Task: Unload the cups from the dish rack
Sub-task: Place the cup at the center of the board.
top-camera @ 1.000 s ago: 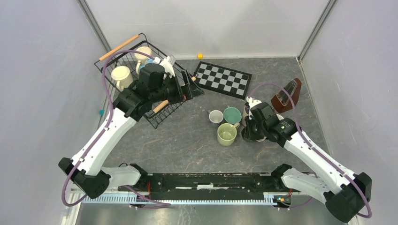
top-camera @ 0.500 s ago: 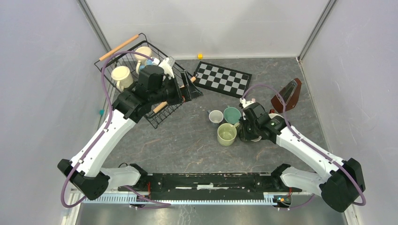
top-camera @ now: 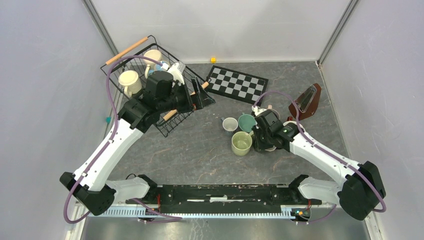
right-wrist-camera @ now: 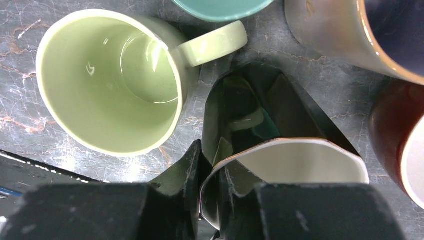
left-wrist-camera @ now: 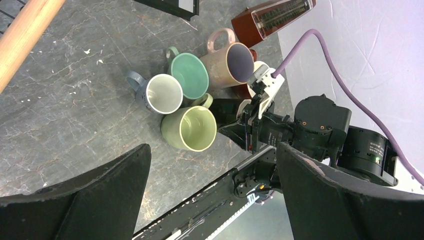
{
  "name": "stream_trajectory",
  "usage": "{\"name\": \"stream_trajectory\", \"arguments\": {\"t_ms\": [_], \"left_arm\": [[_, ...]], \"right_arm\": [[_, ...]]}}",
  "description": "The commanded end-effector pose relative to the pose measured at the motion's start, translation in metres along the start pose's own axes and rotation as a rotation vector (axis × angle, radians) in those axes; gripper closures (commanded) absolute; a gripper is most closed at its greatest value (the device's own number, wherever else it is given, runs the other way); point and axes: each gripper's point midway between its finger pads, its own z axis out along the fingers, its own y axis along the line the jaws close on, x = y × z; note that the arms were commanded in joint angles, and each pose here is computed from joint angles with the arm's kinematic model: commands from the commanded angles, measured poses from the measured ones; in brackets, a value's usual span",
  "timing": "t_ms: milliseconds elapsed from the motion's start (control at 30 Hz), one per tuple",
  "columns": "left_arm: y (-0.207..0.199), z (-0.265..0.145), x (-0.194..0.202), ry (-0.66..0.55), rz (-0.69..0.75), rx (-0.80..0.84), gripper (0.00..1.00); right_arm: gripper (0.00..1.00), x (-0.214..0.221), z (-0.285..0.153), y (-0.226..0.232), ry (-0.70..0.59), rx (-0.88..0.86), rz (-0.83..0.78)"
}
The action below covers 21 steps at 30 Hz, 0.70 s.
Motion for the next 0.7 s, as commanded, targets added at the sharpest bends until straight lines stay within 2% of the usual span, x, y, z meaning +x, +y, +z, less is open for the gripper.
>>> {"name": "stream_trajectory", "arguments": {"t_ms": [0, 200, 667], "left_arm": [[-0.006, -0.007, -0.006, -0.045, 0.072, 0.034, 0.0], [-0.005, -0.008, -0.005, -0.041, 0.078, 0.035, 0.0], [-0.007, -0.007, -0.003, -0.031, 0.076, 0.042, 0.0]], "right_arm": [[0.76, -0.026, -0.004, 0.004, -0.086, 0.005, -0.003], [0.6, -0.034, -0.009, 0.006, -0.104, 0.009, -0.003], [0.4, -0.057, -0.041, 0.009, -0.188, 0.009, -0.003]]}}
